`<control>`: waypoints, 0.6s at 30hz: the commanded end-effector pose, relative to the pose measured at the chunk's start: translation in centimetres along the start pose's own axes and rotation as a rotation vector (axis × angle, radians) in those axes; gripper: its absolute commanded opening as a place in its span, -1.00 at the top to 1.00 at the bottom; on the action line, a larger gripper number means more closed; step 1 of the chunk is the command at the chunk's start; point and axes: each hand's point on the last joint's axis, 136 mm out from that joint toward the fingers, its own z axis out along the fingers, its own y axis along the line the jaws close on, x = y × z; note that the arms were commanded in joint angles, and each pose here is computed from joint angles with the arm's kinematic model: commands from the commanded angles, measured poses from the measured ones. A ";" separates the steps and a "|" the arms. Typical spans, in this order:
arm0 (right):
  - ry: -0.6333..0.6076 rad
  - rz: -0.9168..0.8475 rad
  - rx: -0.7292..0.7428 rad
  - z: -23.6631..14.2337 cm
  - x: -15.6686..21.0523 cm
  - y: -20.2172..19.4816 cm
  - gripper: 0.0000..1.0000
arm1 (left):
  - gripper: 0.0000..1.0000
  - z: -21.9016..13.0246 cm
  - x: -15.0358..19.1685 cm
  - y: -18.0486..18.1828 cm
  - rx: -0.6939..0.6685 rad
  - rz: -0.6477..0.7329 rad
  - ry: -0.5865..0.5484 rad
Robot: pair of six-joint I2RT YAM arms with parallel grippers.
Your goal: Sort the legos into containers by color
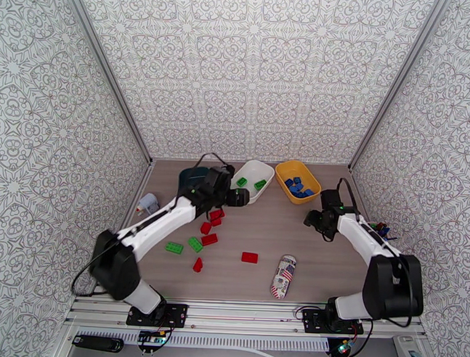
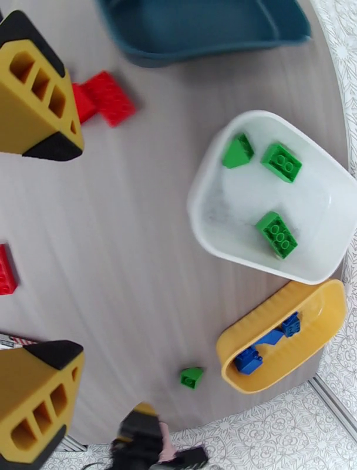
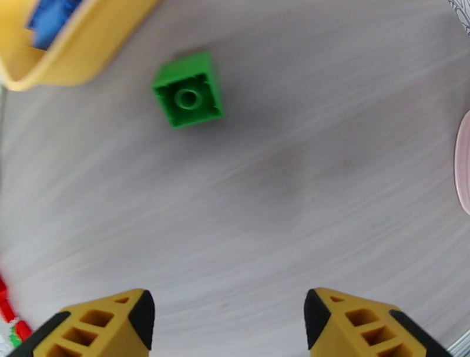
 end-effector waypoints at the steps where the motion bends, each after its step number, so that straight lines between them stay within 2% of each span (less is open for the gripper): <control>1: -0.035 -0.035 0.017 -0.1 -2.0 0.4 -0.37 | -0.75 -0.8 2.6 1.0 -0.022 -0.083 -0.029; 9: -0.034 -0.083 0.048 1.4 -4.4 1.4 -0.34 | -0.78 -3.8 9.6 4.3 -0.082 -0.198 -0.019; 14: -0.020 -0.101 0.085 2.9 -5.3 1.5 -0.33 | -0.79 -5.0 11.8 5.4 -0.091 -0.233 -0.020; 18: -0.013 -0.117 0.099 4.1 -6.0 1.8 -0.29 | -0.80 -5.5 12.2 5.6 -0.094 -0.233 -0.022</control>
